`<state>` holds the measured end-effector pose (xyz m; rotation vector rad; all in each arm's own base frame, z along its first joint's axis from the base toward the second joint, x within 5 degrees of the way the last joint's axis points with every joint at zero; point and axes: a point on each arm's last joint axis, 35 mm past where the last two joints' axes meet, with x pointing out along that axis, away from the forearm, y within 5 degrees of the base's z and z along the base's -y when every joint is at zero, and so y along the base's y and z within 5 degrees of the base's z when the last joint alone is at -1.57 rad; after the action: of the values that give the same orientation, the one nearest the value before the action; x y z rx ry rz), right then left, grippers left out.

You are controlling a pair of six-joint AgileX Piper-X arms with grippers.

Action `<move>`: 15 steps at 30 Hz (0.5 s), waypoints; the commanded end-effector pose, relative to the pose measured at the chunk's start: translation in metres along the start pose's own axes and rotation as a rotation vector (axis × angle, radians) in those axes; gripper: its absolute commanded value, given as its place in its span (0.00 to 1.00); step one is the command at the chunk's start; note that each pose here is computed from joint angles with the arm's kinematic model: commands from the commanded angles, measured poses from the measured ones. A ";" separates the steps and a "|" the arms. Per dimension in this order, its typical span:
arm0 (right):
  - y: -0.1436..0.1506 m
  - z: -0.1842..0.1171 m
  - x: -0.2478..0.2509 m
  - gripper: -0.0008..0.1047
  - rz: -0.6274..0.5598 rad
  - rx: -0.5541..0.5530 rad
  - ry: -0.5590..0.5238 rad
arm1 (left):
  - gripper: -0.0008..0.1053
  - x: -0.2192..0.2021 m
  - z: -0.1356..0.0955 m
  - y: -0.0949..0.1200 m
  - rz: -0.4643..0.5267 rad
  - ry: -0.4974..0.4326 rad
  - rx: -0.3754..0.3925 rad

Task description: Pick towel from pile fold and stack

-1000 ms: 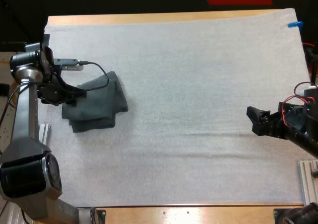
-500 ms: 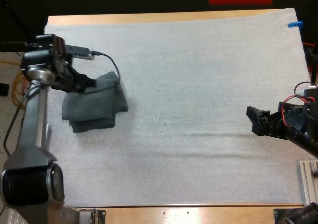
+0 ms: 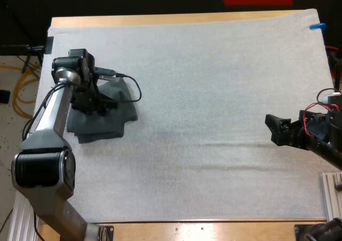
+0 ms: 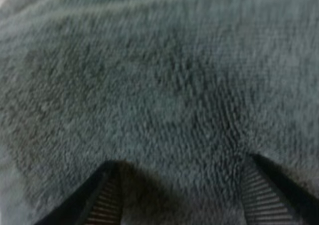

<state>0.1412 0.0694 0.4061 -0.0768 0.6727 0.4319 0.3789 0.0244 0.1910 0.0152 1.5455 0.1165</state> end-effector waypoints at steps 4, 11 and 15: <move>0.001 0.001 -0.001 0.73 0.032 0.003 -0.009 | 0.49 -0.052 -0.002 0.004 0.013 -0.130 -0.019; 0.001 0.000 -0.001 0.73 0.049 0.001 -0.008 | 0.49 -0.132 -0.032 0.010 -0.017 -0.351 -0.037; 0.001 0.001 -0.001 0.73 0.046 -0.032 -0.009 | 0.49 -0.176 -0.064 0.014 -0.022 -0.466 -0.051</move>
<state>0.1406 0.0706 0.4061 -0.0840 0.6730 0.4771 0.3160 0.0205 0.3611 -0.0042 1.0768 0.1265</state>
